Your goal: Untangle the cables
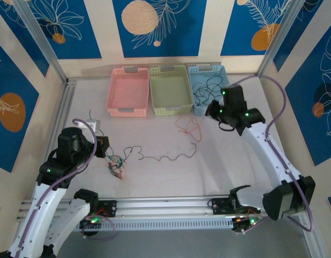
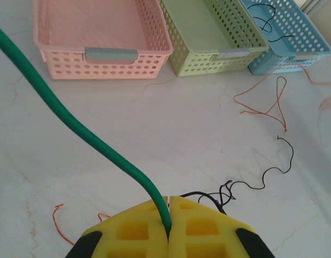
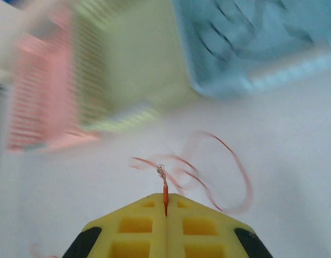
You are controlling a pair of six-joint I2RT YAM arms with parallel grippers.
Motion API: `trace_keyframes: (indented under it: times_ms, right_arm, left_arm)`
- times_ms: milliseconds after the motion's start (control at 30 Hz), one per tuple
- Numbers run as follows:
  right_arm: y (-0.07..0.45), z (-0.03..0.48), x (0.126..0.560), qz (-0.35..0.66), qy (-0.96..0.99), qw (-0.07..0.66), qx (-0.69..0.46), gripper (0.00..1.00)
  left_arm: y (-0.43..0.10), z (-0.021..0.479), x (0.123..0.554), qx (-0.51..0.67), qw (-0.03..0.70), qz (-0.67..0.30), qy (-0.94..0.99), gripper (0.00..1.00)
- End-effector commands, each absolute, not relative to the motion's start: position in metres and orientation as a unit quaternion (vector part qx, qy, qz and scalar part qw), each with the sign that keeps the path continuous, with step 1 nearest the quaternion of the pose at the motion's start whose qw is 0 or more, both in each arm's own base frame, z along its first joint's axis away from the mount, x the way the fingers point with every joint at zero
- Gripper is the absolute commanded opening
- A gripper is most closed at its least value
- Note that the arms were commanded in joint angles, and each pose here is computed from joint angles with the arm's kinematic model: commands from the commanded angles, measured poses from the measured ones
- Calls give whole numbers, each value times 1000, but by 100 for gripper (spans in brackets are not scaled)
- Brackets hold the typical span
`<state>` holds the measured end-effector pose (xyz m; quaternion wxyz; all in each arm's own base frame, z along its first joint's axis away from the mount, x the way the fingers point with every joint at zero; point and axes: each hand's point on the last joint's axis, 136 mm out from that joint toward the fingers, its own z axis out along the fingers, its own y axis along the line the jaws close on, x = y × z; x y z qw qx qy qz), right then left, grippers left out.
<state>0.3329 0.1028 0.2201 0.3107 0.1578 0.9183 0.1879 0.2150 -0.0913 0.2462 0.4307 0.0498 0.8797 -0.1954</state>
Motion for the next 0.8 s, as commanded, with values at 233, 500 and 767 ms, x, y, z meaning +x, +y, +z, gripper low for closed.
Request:
trace_keyframes:
  times_ms: [233, 500, 767]
  right_arm:
    - [123, 104, 338, 179, 957, 141, 180, 14]
    - [155, 80, 357, 178, 967, 102, 150, 45]
    - [161, 76, 357, 133, 972, 121, 149, 58]
  left_arm:
    - [-91, 248, 217, 58, 437, -195, 876, 0]
    - [-91, 248, 216, 57, 438, -194, 876, 0]
    - [-91, 249, 216, 58, 439, -195, 875, 0]
